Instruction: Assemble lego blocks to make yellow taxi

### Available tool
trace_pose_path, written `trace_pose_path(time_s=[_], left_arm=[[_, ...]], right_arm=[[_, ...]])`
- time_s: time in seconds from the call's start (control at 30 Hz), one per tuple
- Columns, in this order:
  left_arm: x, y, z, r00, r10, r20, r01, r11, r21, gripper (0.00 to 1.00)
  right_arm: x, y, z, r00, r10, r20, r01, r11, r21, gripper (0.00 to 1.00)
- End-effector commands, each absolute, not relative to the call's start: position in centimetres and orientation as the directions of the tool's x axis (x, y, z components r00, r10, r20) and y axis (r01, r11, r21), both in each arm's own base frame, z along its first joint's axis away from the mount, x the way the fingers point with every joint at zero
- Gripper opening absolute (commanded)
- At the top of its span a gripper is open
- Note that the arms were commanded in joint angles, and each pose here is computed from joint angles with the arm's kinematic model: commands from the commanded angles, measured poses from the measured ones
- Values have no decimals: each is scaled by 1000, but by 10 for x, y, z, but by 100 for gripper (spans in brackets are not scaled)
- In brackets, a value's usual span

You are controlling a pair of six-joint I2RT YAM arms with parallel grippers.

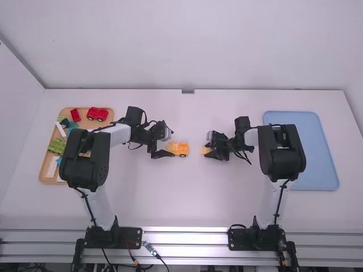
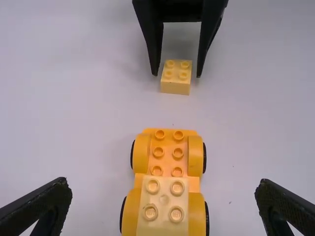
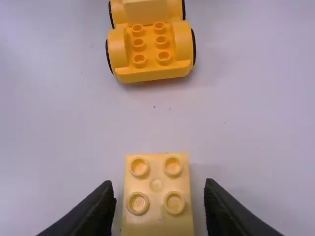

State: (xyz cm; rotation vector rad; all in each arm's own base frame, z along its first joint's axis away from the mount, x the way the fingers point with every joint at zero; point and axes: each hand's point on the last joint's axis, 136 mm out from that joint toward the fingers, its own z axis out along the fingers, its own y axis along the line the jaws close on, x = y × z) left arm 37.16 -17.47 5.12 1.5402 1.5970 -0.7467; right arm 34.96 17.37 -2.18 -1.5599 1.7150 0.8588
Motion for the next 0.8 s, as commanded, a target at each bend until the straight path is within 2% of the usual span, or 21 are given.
trace_pose_path(time_s=[0.0, 0.23, 0.53, 0.6, 0.77], left_arm=[[373, -175, 54, 27, 506, -862, 992, 94, 86, 99], [372, -175, 53, 23, 509, -861, 992, 94, 83, 99], [369, -167, 36, 5, 573, -820, 990, 110, 83, 99], [369, -167, 33, 14, 568, -823, 988, 117, 98, 99], [375, -165, 17, -21, 574, -819, 982, 164, 89, 100]], right_arm=[[348, 176, -25, -69, -562, -824, -997, 62, 41, 40], [348, 176, -24, -71, -559, -826, -997, 62, 44, 29], [353, 180, -14, -80, -537, -840, -997, 57, 59, 24], [356, 181, -9, -83, -539, -838, -997, 52, 65, 20], [354, 193, 2, -50, -550, -833, -998, -8, 64, 17]])
